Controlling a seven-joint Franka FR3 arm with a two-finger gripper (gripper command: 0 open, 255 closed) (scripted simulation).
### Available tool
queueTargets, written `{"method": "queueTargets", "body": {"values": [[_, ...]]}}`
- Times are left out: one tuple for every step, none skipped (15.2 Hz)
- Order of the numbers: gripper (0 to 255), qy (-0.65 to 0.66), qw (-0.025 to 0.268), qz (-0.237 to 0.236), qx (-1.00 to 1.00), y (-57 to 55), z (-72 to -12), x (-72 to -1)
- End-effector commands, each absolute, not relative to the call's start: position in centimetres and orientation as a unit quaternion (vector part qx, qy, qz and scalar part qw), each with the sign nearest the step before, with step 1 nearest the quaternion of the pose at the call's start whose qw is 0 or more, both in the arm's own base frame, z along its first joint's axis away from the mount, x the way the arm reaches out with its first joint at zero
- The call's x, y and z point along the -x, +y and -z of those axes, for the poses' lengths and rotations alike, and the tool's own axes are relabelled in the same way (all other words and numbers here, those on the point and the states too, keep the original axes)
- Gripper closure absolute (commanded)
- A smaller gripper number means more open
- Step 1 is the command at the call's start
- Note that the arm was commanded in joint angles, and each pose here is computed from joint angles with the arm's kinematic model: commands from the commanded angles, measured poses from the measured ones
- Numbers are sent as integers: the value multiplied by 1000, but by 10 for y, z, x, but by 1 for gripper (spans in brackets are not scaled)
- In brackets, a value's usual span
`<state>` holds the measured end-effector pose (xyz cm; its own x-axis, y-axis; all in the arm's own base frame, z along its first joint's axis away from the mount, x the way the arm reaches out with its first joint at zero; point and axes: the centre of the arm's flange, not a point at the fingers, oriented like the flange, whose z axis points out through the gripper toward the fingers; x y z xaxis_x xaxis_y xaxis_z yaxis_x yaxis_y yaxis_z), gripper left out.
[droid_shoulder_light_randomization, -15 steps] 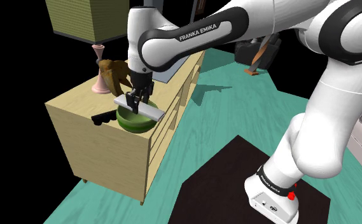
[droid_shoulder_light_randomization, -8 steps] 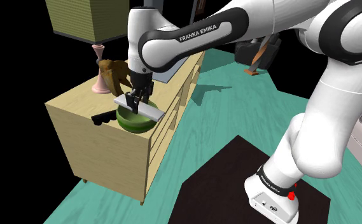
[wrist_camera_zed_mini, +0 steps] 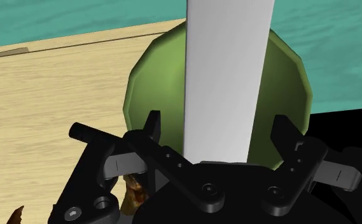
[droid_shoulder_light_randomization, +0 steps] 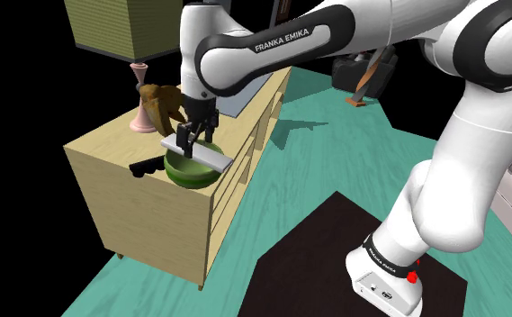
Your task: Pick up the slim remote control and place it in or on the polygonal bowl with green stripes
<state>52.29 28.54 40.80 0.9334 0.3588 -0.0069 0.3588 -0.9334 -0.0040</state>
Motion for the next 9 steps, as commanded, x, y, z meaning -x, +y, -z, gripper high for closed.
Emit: {"method": "queueTargets", "body": {"values": [[0,-182,1,-4,983,284,-432,-523],[0,-182,1,-4,983,284,-442,-523],[0,-182,1,-4,983,284,-442,-523],[0,-183,1,-4,983,284,-442,-523],[0,-182,1,-4,983,284,-442,-523],[0,-182,1,-4,983,284,-442,-523],[0,-182,1,-4,983,284,-442,-523],[0,-182,1,-4,983,284,-442,-523],[0,-182,1,-4,983,284,-442,-523]]}}
